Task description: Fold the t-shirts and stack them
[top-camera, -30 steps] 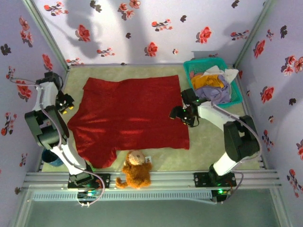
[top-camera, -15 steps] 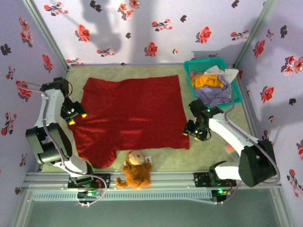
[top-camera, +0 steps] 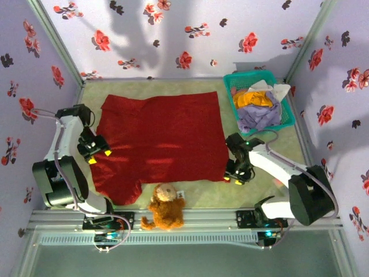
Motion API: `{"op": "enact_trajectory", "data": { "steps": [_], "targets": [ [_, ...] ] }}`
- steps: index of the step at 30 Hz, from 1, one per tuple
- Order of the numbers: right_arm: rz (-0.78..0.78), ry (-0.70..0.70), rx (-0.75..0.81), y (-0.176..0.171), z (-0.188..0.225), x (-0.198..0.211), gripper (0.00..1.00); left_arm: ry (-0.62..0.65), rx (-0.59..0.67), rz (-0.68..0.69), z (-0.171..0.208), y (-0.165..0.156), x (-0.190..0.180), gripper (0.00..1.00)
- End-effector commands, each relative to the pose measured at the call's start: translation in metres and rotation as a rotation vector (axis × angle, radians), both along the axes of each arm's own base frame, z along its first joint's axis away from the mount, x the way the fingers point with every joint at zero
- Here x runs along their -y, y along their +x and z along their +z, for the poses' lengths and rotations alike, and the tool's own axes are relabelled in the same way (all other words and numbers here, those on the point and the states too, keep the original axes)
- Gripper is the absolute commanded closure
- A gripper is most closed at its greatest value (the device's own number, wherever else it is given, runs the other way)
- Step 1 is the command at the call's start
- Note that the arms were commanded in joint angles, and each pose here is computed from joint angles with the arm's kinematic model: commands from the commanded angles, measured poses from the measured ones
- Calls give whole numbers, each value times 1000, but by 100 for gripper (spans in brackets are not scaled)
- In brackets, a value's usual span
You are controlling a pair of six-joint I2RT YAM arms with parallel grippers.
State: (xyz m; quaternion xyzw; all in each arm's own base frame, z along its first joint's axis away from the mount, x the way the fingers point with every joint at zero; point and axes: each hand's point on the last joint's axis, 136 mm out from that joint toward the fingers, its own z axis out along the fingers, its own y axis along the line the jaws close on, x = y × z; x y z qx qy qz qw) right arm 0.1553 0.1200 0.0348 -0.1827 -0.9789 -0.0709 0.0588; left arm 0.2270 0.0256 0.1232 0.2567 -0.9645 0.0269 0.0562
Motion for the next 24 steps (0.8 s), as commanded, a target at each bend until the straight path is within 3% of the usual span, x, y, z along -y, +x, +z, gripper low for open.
{"op": "enact_trajectory", "data": {
  "steps": [1, 9, 24],
  "targets": [
    [-16, 33, -13, -1, -10, -8, 60, -11, -32, 0, 2, -12, 4, 45],
    [-18, 40, -20, -1, -24, -10, 66, -16, -111, 7, -9, -36, 6, 44],
    [80, 42, 55, 21, -17, -16, 97, -92, -251, 106, -27, -78, 13, 43]
  ]
}}
